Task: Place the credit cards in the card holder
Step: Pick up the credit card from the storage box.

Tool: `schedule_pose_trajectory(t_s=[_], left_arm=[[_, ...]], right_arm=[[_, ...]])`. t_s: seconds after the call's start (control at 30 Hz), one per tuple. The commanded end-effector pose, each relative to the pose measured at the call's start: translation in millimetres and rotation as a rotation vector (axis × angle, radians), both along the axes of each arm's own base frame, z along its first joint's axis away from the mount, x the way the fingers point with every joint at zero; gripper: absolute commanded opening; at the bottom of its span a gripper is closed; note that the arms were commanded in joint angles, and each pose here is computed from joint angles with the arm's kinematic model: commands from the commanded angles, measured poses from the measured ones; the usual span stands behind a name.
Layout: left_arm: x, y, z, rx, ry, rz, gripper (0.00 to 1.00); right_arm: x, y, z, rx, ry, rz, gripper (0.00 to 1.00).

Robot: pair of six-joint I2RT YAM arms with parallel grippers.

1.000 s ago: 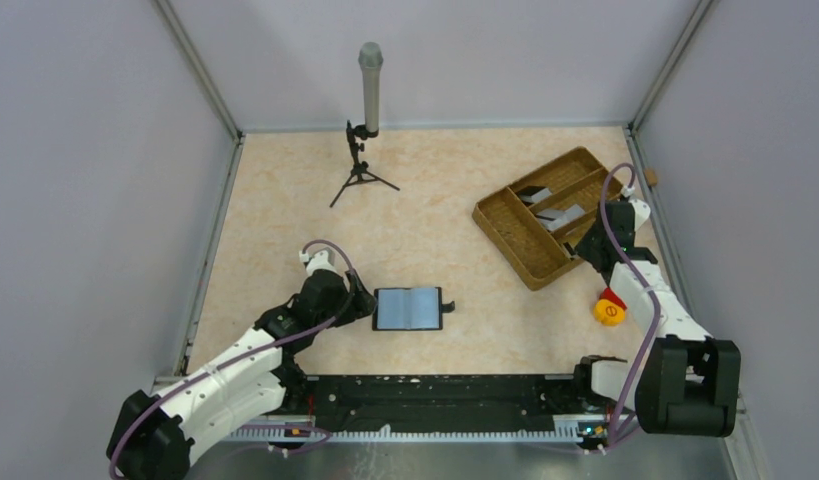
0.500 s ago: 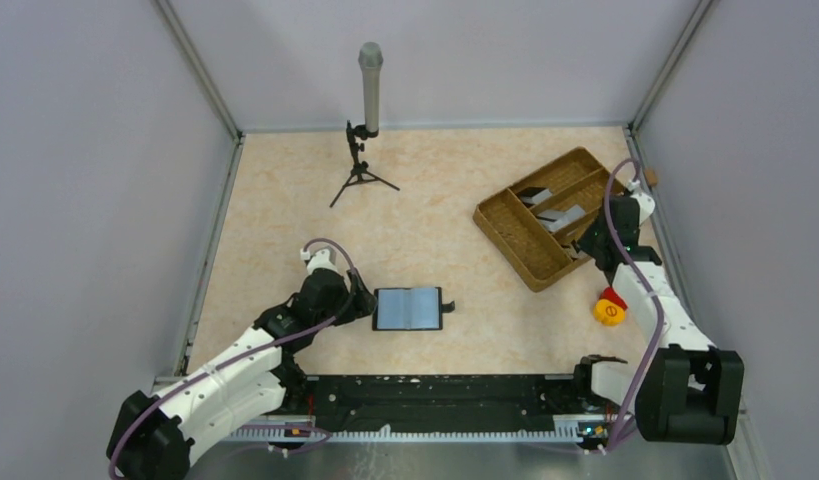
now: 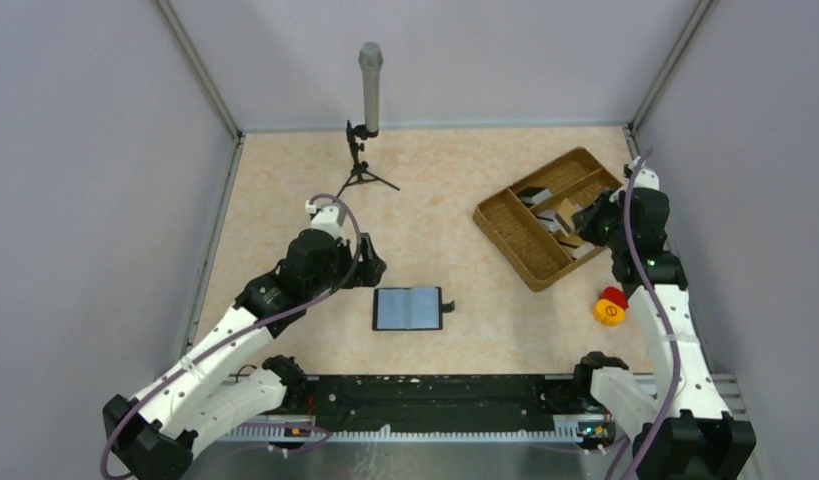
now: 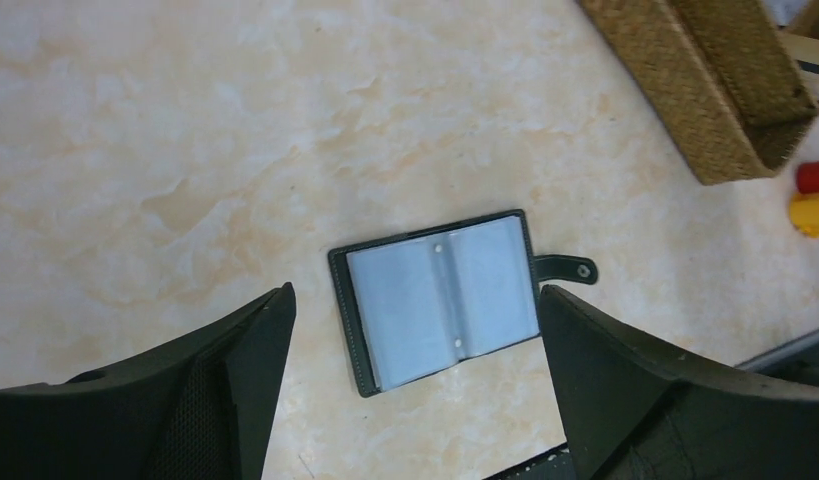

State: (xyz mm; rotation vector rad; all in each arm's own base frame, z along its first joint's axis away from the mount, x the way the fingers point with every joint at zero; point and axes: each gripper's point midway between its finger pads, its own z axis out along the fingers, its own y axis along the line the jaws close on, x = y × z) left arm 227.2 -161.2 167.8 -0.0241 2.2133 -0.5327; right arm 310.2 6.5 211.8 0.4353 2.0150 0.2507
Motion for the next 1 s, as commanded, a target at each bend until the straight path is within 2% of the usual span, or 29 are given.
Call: schedule_pose_trajectory(t_s=[0.0,0.13,0.27,0.43,0.63,0.73,0.97], left_arm=[[-7.5,-31.1,35.1,0.013,-0.084,-0.292,0.94],[-36.0,-71.7,46.5,-0.092,-0.062,-0.598,0.94],[-67.7,-98.7,54.2,-0.212,-0.021,-0.825,0.94],[-90.9,-109.5,63.0,-0.306,-0.014,-0.959,0.96],[-103.3,-113.2,69.1,-0.361,-0.009,-1.034,0.98],[-110.2,-116.3,71.1,-0.392,0.020,-1.081,0.91],[-121.0,-118.8,57.8,-0.400,0.092,-1.135,0.59]], right_arm=[[-23.5,86.8,29.4,0.163,-0.050,0.495,0.00],[-61.7,158.4,38.6,0.196,-0.031,0.855,0.00],[-112.3,217.1,53.6,0.308,-0.056,1.222,0.00],[-149.6,246.8,65.7,0.416,-0.082,1.470,0.00],[-181.8,271.3,54.4,0.407,0.004,1.658,0.00],[-191.3,281.5,46.2,0.379,0.048,1.712,0.00],[-198.7,292.7,45.0,0.388,0.066,1.785,0.00]])
